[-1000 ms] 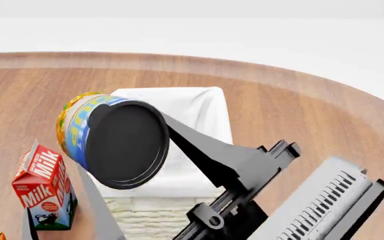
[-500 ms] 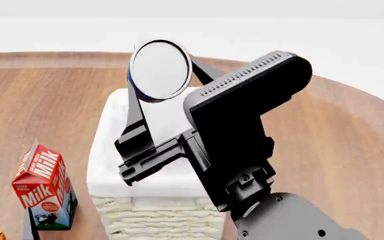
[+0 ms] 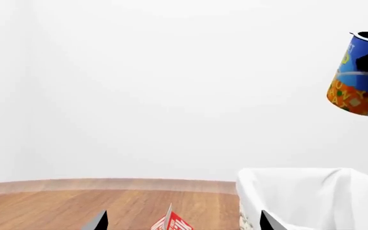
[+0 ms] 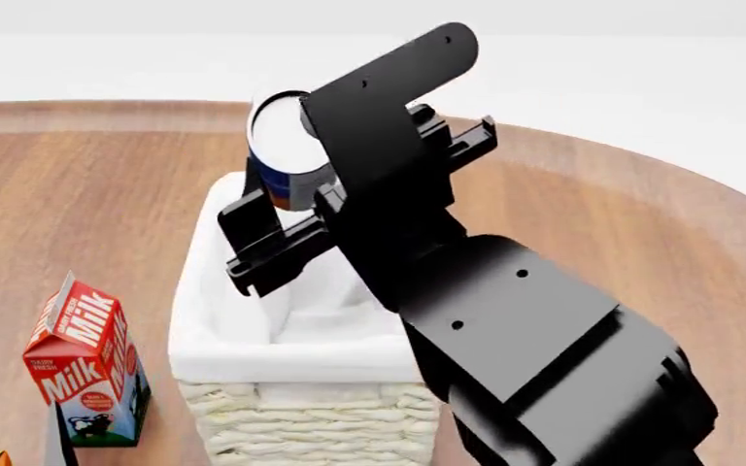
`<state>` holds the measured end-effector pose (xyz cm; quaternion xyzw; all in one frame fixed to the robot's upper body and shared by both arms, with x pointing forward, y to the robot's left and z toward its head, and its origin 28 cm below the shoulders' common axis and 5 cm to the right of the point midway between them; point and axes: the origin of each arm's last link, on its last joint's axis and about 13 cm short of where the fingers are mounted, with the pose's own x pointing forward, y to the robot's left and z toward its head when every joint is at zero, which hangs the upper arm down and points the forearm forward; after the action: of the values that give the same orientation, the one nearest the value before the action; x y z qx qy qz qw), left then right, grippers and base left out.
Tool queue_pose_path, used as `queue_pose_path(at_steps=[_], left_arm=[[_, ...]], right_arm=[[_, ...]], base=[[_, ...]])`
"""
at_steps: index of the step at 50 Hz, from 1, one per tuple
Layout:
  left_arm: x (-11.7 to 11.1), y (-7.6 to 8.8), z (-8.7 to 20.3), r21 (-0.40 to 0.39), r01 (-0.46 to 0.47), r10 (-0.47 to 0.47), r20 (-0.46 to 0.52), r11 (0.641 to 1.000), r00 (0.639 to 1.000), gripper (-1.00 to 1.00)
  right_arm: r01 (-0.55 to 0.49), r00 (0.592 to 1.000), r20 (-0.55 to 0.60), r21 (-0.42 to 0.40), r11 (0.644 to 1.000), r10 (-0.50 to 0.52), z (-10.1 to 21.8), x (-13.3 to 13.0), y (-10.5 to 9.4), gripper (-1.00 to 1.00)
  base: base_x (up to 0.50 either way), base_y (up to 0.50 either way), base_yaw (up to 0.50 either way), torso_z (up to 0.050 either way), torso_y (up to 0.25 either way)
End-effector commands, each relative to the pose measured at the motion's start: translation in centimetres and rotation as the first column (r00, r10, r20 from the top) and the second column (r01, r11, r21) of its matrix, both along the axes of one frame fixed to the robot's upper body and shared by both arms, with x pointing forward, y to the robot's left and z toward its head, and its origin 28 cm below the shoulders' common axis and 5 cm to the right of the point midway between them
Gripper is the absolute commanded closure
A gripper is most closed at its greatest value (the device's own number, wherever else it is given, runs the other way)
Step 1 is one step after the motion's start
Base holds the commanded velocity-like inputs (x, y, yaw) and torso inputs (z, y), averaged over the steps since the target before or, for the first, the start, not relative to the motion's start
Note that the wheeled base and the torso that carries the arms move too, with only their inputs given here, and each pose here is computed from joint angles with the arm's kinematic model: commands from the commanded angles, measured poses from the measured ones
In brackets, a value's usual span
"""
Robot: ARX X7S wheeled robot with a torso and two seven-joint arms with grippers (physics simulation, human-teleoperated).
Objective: Pick up the alphabet soup, and put it in the basket.
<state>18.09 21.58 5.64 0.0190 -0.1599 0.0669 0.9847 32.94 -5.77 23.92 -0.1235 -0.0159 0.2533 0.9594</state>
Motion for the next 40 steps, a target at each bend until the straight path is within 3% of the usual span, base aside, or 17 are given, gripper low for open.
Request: queue_pose_path(at_steps=[1,13,23,34,40], left_arm=[[0.0,0.0,0.0,0.0,0.001,-0.001,0.0,1.0,1.0,-1.0],[0.0,-0.2,0.0,0.004,0.007,-0.007,-0.002,1.0,1.0,-1.0],[0.0,-0.2,-0.1,0.003,0.014,-0.014,-0.001,1.0,1.0,-1.0],[-0.1,-0.4,0.0,0.003,0.023,-0.023,0.003,1.0,1.0,-1.0],[-0.1,-0.4,0.0,0.004,0.024,-0.024,0.001,1.0,1.0,-1.0]], right_arm=[[0.001,0.996,-0.085,-0.041,0.999,-0.005,1.6,2.2,0.7,1.0],[0.018,0.973,-0.229,-0.087,0.996,-0.037,1.9,4.4,1.5,1.0],[0.046,0.959,-0.27,-0.142,0.989,-0.083,2.2,5.4,1.7,1.0],[-0.004,0.934,-0.352,-0.16,0.987,-0.053,2.6,5.6,2.5,1.0],[0.018,0.921,-0.385,-0.132,0.991,-0.068,3.0,6.2,2.8,1.0]], base=[[0.0,0.0,0.0,0.0,0.0],[0.0,0.0,0.0,0.001,0.001],[0.0,0.0,0.0,0.0,0.001],[0.0,0.0,0.0,0.0,0.0],[0.0,0.0,0.0,0.0,0.002]])
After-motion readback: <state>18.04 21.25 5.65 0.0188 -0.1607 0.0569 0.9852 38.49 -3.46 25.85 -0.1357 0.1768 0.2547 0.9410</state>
